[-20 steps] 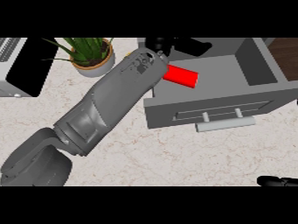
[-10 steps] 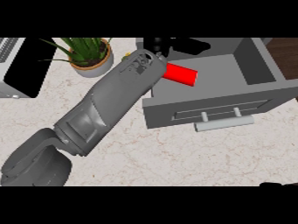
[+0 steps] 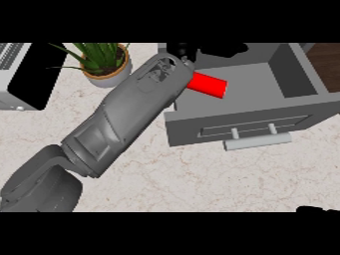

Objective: Pick up the can, place it into the drawer and close the drawer

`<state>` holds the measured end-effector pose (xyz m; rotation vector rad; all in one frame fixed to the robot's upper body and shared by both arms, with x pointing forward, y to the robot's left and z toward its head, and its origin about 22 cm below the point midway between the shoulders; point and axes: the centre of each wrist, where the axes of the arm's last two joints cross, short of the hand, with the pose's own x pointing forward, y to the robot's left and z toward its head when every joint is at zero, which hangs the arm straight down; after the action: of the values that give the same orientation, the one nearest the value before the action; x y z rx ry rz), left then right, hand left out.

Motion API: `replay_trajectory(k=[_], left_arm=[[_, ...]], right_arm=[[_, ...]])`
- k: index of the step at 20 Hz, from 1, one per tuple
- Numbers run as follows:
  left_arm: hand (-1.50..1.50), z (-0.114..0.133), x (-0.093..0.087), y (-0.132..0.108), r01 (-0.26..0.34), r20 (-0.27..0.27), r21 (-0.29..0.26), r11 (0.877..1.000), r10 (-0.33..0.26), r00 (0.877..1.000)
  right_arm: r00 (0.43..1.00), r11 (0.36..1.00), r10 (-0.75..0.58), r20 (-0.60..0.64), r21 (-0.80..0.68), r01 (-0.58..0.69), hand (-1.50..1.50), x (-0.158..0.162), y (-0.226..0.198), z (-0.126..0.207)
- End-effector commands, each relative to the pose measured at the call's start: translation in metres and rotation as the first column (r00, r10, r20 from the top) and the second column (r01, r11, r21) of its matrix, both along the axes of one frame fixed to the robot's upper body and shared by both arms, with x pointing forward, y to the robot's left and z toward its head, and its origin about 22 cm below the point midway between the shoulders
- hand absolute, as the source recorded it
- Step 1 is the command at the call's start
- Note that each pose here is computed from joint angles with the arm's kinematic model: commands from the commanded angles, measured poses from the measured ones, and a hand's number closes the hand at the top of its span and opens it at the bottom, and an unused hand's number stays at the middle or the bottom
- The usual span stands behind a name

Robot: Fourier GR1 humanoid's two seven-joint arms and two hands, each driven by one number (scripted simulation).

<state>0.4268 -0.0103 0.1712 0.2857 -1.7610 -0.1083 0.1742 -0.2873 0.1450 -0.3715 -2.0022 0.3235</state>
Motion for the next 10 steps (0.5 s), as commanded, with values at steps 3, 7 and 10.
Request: replay_trajectory(k=[3, 7, 10], left_arm=[[-1.5, 0.006, -0.001, -0.002, 0.019, 0.009, -0.076, 0.997, -0.018, 1.0], [-1.5, -0.005, -0.004, 0.0, 0.033, 0.053, -0.078, 0.996, -0.029, 0.998], [-1.5, 0.007, -0.002, -0.004, 0.003, 0.061, -0.075, 0.997, 0.001, 0.998]], right_arm=[[0.998, 0.99, 0.005, 0.067, -0.143, 0.005, -1.5, 0.004, 0.016, 0.009], [0.996, 0.947, -0.042, 0.073, -0.314, 0.063, -1.5, 0.019, 0.017, 0.006], [0.997, 0.894, -0.055, 0.053, -0.443, 0.073, -1.5, 0.021, 0.027, -0.007]])
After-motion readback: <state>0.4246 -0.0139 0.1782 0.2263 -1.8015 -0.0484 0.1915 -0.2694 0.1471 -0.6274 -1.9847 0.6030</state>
